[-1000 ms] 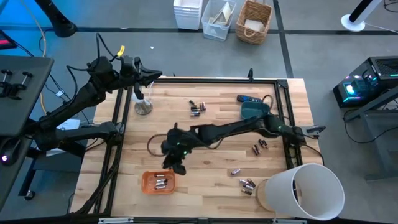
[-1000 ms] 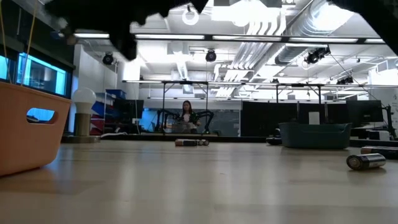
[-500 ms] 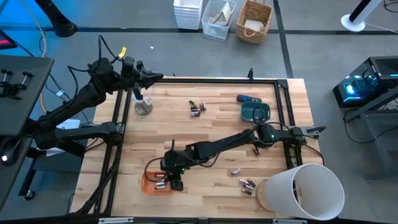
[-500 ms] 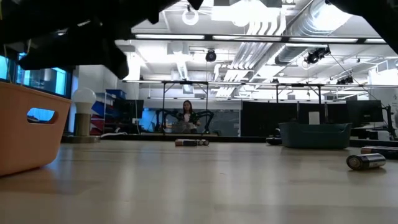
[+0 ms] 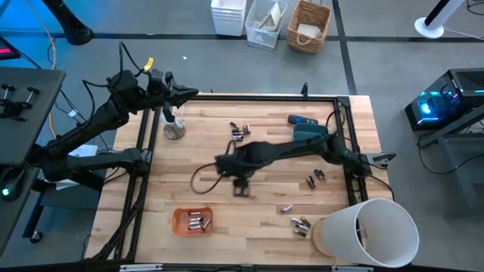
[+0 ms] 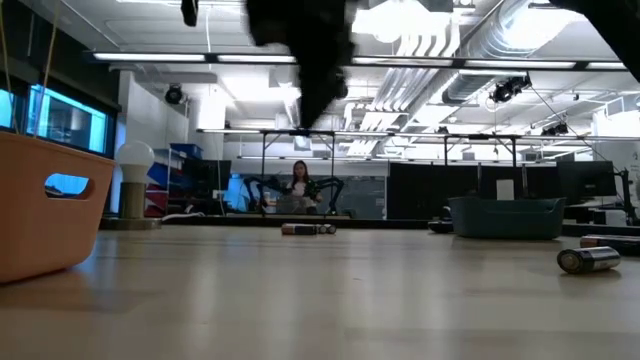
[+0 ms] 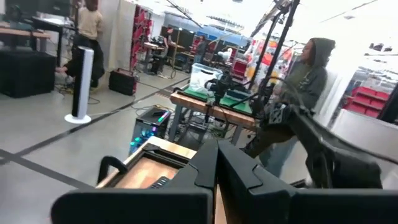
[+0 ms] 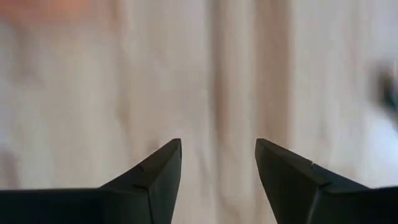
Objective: Sort batteries
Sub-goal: Put the silver battery into the orange bin
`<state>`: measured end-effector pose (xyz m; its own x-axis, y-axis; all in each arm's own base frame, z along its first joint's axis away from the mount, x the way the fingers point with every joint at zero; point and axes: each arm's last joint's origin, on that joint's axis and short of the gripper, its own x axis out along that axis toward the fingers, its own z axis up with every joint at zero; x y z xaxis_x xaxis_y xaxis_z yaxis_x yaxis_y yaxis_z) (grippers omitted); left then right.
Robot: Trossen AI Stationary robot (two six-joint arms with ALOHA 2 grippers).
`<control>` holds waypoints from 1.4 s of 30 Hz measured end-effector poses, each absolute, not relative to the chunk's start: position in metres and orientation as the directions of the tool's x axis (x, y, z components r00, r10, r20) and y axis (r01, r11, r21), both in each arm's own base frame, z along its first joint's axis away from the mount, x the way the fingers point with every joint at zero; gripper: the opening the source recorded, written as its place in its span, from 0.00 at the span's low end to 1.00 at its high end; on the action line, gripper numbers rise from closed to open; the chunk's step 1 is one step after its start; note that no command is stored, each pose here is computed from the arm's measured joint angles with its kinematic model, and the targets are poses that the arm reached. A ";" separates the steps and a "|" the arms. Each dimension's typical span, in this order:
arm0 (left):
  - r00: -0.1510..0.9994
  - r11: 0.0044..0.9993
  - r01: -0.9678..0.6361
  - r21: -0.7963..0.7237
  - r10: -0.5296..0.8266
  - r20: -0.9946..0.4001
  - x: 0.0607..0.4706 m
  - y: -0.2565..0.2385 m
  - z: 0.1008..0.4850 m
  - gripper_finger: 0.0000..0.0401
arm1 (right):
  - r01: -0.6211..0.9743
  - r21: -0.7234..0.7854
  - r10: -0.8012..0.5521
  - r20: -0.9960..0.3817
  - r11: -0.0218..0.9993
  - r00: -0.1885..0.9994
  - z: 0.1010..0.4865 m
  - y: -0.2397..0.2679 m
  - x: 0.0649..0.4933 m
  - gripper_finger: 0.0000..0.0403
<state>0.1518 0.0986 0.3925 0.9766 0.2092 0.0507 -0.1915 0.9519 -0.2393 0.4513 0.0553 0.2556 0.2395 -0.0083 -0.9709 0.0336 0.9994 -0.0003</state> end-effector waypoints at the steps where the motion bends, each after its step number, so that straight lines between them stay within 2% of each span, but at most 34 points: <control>1: 0.975 0.952 -0.197 -0.233 0.215 0.051 0.151 0.099 0.393 0.00 | 0.049 -0.017 -0.026 -0.982 0.999 0.185 0.254 0.049 0.443 0.49; 5: 0.970 0.949 -0.220 -0.228 0.237 0.050 0.149 0.103 0.393 0.00 | 0.143 -0.035 -0.048 -0.995 0.989 0.082 0.231 0.023 0.410 0.49; 8: 0.969 0.947 -0.226 -0.228 0.243 0.046 0.147 0.105 0.392 0.00 | 0.345 0.033 -0.027 -0.986 0.938 0.167 0.224 -0.007 0.382 0.49; 12: 0.970 0.947 -0.231 -0.223 0.241 0.017 0.151 0.109 0.388 0.00 | 0.617 0.174 -0.093 -0.922 0.768 0.375 0.220 -0.056 0.363 0.49; 14: 0.973 0.944 -0.227 -0.241 0.232 -0.010 0.156 0.113 0.383 0.00 | 0.727 0.238 -0.162 -0.886 0.644 0.434 0.217 -0.081 0.362 0.49; 18: 0.978 0.938 -0.207 -0.279 0.202 -0.047 0.166 0.120 0.375 0.00 | 0.803 0.304 -0.246 -0.844 0.513 0.477 0.207 -0.134 0.371 0.47; 21: 0.978 0.933 -0.211 -0.292 0.200 -0.067 0.172 0.125 0.370 0.00 | 0.850 0.268 -0.250 -0.877 0.454 0.411 0.194 -0.164 0.377 0.44; 25: 0.977 0.918 -0.215 -0.333 0.202 -0.071 0.173 0.126 0.369 0.00 | 0.861 0.218 -0.183 -0.926 0.459 0.331 0.180 -0.180 0.384 0.40; 30: 0.978 0.901 -0.208 -0.380 0.204 -0.053 0.173 0.126 0.372 0.00 | 0.806 0.246 -0.175 -0.903 0.538 0.392 0.181 -0.184 0.400 0.39; 32: 0.978 0.902 -0.205 -0.379 0.204 -0.044 0.173 0.126 0.372 0.00 | 0.802 0.222 -0.183 -0.908 0.554 0.378 0.178 -0.183 0.402 0.39; 35: 0.978 0.908 -0.202 -0.368 0.209 -0.022 0.173 0.126 0.375 0.00 | 0.834 0.202 -0.167 -0.930 0.514 0.328 0.165 -0.184 0.400 0.39; 42: 0.978 0.915 -0.199 -0.351 0.209 -0.010 0.173 0.126 0.376 0.00 | 0.847 0.213 -0.162 -0.931 0.488 0.327 0.155 -0.183 0.404 0.39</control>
